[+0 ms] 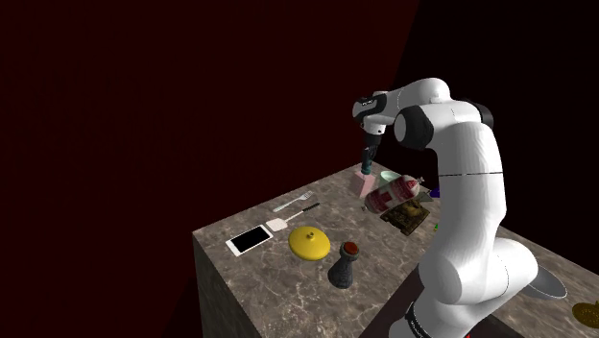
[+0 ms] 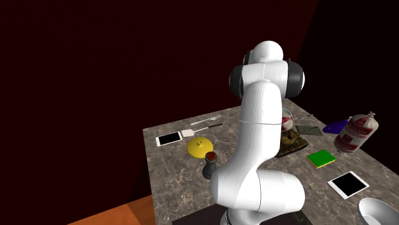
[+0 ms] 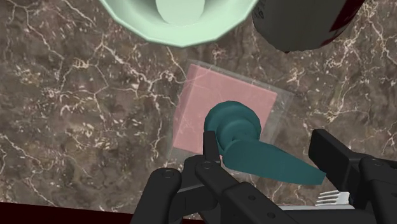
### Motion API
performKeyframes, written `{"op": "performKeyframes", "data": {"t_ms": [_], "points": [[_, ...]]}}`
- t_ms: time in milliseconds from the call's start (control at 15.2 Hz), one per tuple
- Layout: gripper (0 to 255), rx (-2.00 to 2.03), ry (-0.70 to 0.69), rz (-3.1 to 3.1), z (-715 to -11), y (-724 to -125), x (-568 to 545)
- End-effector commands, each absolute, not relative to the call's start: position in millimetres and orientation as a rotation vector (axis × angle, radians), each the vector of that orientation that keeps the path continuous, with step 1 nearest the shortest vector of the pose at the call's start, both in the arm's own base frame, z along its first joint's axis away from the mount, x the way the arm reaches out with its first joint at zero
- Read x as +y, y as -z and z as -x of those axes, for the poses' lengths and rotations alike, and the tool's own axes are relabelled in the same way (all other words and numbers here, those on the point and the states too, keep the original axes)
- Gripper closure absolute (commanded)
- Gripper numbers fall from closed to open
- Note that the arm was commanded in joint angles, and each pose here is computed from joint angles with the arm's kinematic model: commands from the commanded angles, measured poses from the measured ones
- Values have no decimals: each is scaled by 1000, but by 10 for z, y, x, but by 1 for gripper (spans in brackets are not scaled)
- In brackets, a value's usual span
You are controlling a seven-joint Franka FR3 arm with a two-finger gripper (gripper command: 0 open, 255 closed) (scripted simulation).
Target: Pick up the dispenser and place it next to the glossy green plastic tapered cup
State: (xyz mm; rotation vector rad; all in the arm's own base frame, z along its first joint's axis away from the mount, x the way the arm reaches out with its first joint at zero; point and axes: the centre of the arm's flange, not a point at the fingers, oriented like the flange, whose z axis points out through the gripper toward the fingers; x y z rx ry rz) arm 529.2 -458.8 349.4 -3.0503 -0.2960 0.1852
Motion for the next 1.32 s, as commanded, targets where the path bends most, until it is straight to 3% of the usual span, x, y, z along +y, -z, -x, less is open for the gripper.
{"op": "performKeyframes", "data": {"t_ms": [0,66,132,462,726,1254], "points": [[255,-296,-185,3051,-5292,-3493,-4588],[255,-296,-185,3051,-5292,-3493,-4588],[0,-296,-185,3051,-5293,-3493,-4588],[0,-296,-185,3051,-5293,-3493,-4588],[0,-296,-185,3051,-5356,-3988,-4617],[0,-296,-185,3051,-5356,-3988,-4617]]}}
